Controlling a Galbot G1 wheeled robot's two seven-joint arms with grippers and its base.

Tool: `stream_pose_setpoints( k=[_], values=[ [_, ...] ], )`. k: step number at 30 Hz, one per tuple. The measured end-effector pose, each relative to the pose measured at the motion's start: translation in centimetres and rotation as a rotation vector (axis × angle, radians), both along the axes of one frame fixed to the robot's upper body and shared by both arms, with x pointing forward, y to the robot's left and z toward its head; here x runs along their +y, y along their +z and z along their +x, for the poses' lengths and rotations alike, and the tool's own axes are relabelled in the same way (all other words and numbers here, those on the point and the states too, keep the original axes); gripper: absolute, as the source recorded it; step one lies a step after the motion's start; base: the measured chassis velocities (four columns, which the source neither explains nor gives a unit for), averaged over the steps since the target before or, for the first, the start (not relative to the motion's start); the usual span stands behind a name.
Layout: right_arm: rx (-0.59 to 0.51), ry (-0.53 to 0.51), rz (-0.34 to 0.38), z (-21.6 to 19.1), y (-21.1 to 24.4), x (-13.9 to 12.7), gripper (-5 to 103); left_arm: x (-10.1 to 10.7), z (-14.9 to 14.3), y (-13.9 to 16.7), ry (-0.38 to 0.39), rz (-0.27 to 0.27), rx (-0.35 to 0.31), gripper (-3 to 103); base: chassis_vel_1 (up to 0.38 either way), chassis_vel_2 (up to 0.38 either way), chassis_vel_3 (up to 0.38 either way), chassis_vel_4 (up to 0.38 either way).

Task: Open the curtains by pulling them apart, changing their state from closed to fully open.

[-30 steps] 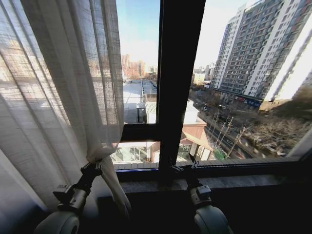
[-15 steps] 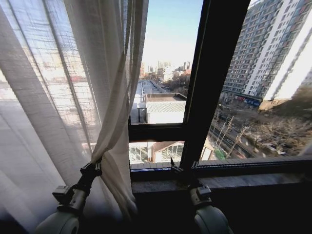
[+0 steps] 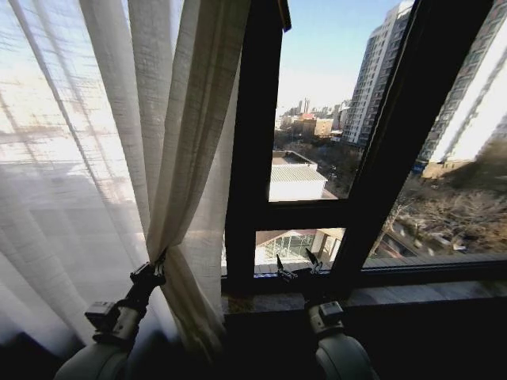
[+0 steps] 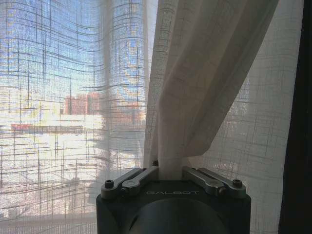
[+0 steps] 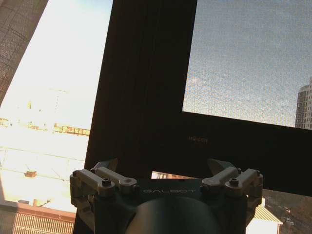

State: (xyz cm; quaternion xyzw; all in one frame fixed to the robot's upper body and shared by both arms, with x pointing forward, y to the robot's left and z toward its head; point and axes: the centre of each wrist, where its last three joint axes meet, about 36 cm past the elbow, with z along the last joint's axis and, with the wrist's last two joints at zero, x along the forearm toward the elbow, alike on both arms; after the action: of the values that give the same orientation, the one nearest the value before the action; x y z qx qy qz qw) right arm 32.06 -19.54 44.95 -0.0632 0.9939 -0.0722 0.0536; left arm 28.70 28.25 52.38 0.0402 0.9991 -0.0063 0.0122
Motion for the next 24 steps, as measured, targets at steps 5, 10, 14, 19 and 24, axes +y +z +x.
stream_pose_setpoints(
  k=[5, 10, 14, 19, 24],
  values=[
    [0.0, 0.001, -0.002, 0.01, -0.01, -0.05, 100, -0.03, -0.02, -0.02, 0.001, -0.003, -0.002, 0, 0.359, 0.344, -0.361, -0.336],
    [-0.003, 0.001, -0.005, 0.08, 0.03, -0.17, 100, -0.12, -0.08, -0.03, 0.002, -0.01, -0.003, 0, 0.34, 0.374, -0.359, -0.361],
    [-0.003, 0.002, -0.004, 0.13, 0.02, -0.12, 100, -0.06, -0.15, 0.06, 0.003, -0.011, -0.006, 0, 0.355, 0.345, -0.346, -0.361],
    [0.003, 0.004, 0.001, 0.13, -0.18, 0.0, 100, -0.01, -0.21, 0.05, 0.007, -0.012, -0.006, 0, 0.322, 0.312, -0.31, -0.305],
    [0.006, 0.007, 0.002, 0.12, -0.27, 0.06, 100, 0.1, -0.25, 0.04, 0.02, -0.017, -0.009, 0, 0.136, 0.091, -0.141, -0.142]
  ],
)
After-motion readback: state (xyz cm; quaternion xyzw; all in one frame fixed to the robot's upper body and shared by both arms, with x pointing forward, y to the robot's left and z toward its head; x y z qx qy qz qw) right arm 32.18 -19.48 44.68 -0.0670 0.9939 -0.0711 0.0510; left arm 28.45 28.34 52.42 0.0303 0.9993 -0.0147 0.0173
